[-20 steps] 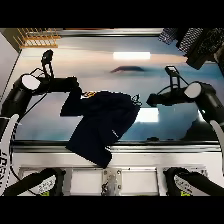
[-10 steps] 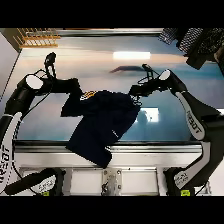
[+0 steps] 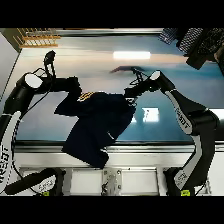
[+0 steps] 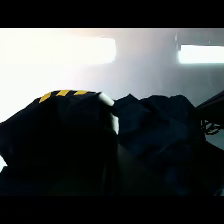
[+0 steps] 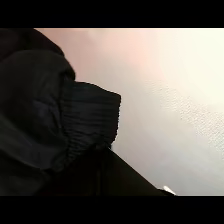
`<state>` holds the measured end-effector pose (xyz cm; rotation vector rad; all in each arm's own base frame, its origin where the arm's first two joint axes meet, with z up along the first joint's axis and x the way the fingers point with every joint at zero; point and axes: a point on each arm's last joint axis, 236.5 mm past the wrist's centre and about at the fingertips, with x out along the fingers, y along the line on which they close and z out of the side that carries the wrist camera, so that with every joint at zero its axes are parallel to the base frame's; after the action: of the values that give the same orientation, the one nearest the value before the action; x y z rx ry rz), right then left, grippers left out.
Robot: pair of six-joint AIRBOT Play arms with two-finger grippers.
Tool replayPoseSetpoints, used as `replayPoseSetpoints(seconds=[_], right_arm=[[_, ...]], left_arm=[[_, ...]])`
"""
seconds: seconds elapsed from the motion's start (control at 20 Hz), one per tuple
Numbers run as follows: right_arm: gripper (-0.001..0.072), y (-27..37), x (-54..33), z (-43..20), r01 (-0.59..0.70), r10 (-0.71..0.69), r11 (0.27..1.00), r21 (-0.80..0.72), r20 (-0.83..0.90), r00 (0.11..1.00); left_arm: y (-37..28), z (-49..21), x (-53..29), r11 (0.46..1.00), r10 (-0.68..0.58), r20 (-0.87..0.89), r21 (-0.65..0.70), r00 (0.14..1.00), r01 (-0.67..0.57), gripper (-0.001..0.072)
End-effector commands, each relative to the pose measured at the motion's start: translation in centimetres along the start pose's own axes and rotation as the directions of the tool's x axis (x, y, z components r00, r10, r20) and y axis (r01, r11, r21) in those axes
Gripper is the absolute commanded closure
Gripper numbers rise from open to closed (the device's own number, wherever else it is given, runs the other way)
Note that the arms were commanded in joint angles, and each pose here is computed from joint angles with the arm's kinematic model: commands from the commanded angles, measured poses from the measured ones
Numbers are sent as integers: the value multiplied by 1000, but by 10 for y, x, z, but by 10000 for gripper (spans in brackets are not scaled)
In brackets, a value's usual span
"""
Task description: Fold the clothes and pants, and hang the long-sleeved shirts on hangers.
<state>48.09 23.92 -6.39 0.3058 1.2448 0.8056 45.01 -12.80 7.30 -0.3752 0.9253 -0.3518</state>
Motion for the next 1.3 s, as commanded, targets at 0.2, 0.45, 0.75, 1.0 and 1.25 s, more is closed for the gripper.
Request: replayPoseSetpoints(seconds=[0.2,0.45,0.75,1.0,1.25], right_arm=[[697,145,-186,63,90,24,951,-296,360,933],[698,268,-323,26,194,98,887,-420,581,808],[698,271,-381,-41,358,-112,891,-278,630,768],[698,238,-360,-106,337,-261,937,-96,453,853],[698,165,-291,-137,330,-341,940,87,274,899]], left_arm=[[-109,132,-168,969,-154,403,241,902,57,701],[-196,134,-353,907,-312,651,420,692,13,700],[-224,87,-447,883,-384,751,469,538,-24,700],[-208,94,-422,907,-358,759,421,544,9,701],[-189,132,-296,924,-319,624,374,713,85,701]])
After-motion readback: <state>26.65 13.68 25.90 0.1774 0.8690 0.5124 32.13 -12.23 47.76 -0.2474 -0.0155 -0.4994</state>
